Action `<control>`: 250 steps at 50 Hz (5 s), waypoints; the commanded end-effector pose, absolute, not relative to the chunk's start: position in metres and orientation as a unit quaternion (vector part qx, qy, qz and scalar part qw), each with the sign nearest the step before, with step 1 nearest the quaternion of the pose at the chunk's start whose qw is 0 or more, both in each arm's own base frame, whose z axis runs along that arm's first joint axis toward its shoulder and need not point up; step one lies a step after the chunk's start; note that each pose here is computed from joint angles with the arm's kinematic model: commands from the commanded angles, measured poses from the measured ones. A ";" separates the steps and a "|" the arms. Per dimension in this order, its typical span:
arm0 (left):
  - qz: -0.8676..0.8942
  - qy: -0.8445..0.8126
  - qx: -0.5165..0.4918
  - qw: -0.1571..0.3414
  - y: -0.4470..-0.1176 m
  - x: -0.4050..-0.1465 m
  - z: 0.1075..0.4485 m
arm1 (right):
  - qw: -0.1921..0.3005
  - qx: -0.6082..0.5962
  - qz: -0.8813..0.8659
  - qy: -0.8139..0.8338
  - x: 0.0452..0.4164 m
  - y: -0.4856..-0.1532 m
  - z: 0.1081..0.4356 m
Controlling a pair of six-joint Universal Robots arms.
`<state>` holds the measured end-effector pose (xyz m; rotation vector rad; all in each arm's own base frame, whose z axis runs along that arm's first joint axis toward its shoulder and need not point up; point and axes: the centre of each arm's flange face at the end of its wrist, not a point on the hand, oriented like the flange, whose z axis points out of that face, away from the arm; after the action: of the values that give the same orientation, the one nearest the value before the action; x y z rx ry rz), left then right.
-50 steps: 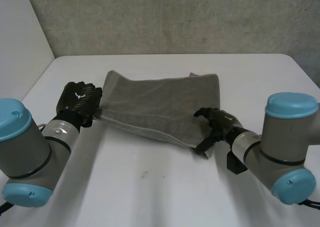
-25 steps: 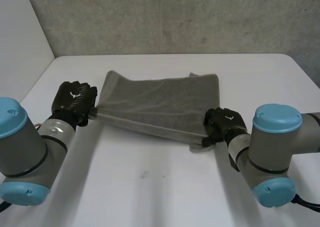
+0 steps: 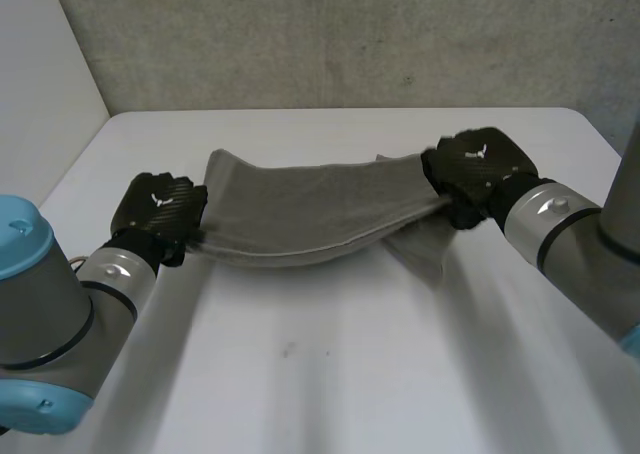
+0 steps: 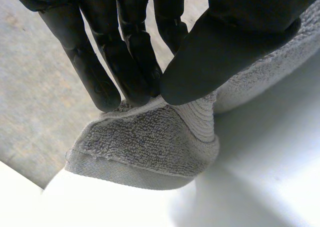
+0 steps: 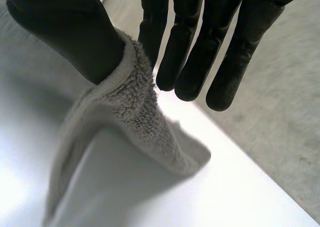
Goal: Fold the towel.
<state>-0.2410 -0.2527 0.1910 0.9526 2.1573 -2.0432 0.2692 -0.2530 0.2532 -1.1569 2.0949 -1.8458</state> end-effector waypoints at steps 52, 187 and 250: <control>-0.690 0.647 0.323 0.033 -0.292 -0.252 0.141 | -0.094 -0.606 -0.553 0.564 0.293 -0.283 0.155; -0.847 0.479 0.203 0.105 -0.362 -0.245 0.356 | -0.189 -0.294 -0.830 0.435 0.250 -0.366 0.352; -0.638 0.631 0.420 0.135 -0.363 -0.275 0.146 | -0.224 -0.449 -0.653 0.568 0.255 -0.409 0.151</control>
<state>-0.2607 -0.3235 0.1592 1.2700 1.9137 -1.7541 0.2365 -0.3640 0.1830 -1.6863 2.2416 -2.1501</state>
